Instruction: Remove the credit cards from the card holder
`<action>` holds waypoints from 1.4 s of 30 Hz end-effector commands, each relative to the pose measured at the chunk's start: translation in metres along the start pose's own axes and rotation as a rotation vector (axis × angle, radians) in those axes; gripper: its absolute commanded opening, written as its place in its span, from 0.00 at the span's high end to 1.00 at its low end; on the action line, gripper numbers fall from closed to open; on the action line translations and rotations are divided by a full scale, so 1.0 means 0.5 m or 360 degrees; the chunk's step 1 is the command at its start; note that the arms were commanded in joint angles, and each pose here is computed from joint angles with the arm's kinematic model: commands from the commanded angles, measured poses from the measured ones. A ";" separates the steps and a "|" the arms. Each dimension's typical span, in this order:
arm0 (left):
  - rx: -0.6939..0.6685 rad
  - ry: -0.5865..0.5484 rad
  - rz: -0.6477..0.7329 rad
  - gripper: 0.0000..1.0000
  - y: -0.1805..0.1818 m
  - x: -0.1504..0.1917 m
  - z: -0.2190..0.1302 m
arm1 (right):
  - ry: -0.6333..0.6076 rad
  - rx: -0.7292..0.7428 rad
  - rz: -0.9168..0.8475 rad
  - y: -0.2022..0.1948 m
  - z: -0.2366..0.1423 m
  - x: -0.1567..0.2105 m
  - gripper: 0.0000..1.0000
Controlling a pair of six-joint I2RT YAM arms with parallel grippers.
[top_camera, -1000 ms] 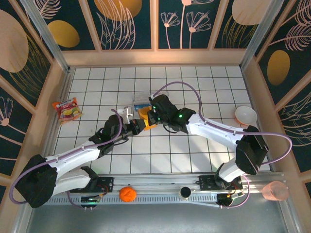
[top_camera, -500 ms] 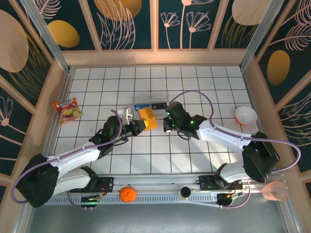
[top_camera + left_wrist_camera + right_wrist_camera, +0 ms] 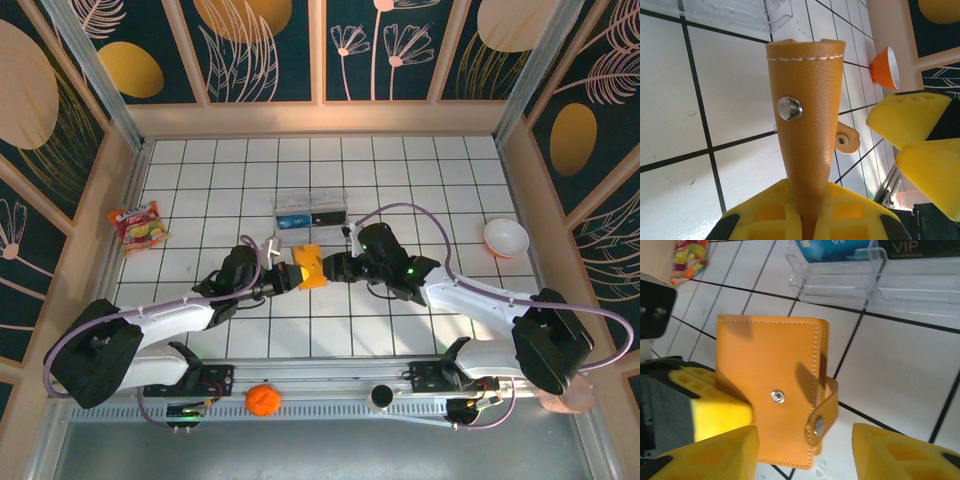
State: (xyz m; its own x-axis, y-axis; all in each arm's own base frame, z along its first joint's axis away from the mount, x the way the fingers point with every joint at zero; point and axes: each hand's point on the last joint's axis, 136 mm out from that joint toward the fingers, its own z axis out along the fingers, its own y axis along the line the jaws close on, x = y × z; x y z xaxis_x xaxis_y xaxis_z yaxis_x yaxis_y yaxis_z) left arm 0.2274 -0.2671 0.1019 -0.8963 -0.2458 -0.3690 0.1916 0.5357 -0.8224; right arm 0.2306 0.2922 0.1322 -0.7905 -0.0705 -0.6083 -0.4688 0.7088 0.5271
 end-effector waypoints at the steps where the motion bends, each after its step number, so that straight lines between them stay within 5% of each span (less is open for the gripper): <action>1: 0.0147 -0.0056 0.0030 1.00 -0.048 -0.022 -0.009 | -0.0003 -0.0055 0.0024 0.016 0.017 -0.015 0.48; 17: 0.0165 -0.0068 0.0032 1.00 -0.055 -0.021 -0.021 | 0.0003 0.0037 0.0075 -0.013 0.044 -0.015 0.57; 22: 0.0166 -0.0071 0.0035 1.00 -0.055 -0.021 -0.023 | -0.0032 0.0071 0.0118 -0.026 0.041 -0.021 0.70; 27: 0.0170 -0.0078 0.0029 1.00 -0.054 -0.020 -0.025 | -0.0050 0.0038 0.0129 -0.020 0.037 -0.022 0.68; 30: 0.0179 -0.0078 0.0030 1.00 -0.056 -0.020 -0.025 | -0.0027 0.0043 0.0137 -0.023 0.044 -0.016 0.75; 34: 0.0178 -0.0077 0.0017 1.00 -0.053 -0.018 -0.026 | -0.0014 0.0046 0.0144 -0.025 0.043 -0.011 1.00; 42: -0.0010 0.0079 -0.0071 0.93 0.013 0.026 -0.005 | 0.0128 0.0121 0.0206 -0.042 0.032 0.056 1.00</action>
State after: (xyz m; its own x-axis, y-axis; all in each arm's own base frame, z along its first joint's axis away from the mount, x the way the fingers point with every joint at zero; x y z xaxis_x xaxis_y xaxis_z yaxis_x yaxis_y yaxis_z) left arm 0.2242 -0.2648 0.1096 -0.8949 -0.2655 -0.3587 0.1862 0.5083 -0.8408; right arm 0.2411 0.2948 0.1086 -0.8454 -0.0126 -0.5340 -0.3644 0.7446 0.5593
